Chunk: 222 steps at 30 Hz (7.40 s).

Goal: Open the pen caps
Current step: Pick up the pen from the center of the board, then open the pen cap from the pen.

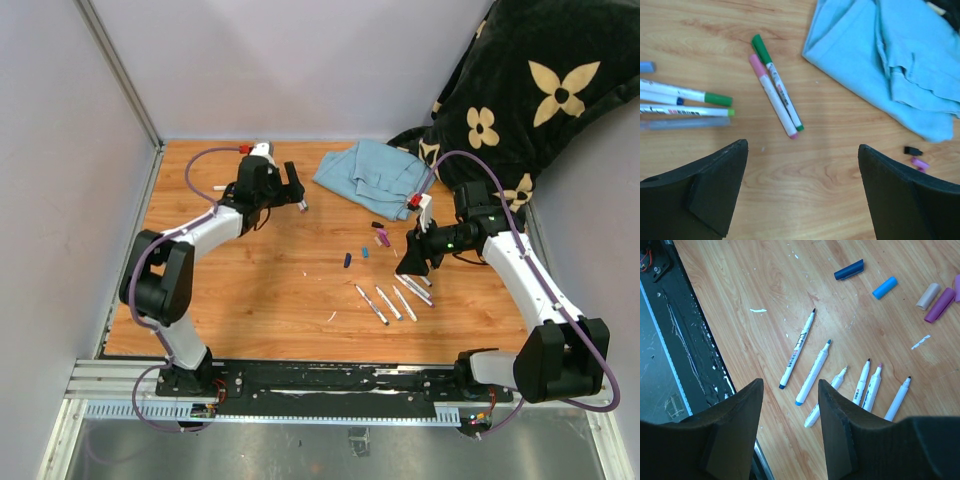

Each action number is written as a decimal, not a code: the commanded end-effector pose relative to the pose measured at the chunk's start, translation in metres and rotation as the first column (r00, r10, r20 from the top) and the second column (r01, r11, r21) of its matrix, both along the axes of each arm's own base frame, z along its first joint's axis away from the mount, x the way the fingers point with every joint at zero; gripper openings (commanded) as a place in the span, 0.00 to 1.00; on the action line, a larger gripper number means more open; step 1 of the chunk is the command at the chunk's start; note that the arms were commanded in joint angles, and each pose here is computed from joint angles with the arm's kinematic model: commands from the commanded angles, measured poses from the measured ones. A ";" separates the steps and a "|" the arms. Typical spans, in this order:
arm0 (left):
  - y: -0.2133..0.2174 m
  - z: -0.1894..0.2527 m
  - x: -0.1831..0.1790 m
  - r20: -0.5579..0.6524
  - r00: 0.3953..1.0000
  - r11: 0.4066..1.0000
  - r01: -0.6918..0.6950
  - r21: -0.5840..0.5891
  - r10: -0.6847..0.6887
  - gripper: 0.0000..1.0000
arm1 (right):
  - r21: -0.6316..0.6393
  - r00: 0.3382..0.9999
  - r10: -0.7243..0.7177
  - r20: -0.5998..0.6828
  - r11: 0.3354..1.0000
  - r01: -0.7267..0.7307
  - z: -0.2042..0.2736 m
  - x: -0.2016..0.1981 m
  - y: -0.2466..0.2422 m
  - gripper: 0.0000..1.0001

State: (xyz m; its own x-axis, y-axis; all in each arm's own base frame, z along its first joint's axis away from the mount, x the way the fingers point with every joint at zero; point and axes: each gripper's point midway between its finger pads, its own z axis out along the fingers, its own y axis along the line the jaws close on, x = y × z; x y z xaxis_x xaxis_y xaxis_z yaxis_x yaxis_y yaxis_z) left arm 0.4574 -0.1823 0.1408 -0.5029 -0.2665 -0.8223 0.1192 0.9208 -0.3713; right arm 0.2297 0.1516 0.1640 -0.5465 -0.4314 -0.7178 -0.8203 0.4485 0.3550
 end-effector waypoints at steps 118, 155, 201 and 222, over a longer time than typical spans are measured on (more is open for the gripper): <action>0.005 -0.127 -0.150 -0.572 0.816 0.855 0.357 0.375 -0.090 0.27 | 0.048 0.999 0.007 0.044 0.999 -0.009 0.017 -0.002 -0.001 0.49; -0.059 -0.038 -0.174 -0.156 0.917 0.928 0.351 -0.124 -0.368 0.00 | 0.426 0.941 -0.031 0.338 0.896 -0.124 0.089 0.014 0.041 0.98; -0.154 0.072 -0.208 0.301 0.908 0.754 0.411 -0.513 -0.290 0.00 | 0.377 0.993 -0.092 -0.075 0.919 0.114 0.000 0.000 0.126 0.57; -0.121 0.104 -0.242 0.491 0.820 0.739 0.521 -0.427 -0.294 0.76 | 0.416 0.971 0.230 0.070 0.878 -0.237 0.027 -0.026 0.120 0.01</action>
State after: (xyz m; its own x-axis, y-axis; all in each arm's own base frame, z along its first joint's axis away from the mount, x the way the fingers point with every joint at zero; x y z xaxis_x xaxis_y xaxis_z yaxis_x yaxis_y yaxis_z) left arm 0.2243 -0.3143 0.2248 -0.4336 -0.5334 -0.7263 0.6043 0.4258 -0.6735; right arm 0.2144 0.2777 0.1719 -0.5751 -0.1666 -0.8010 -0.8142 0.2119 0.5405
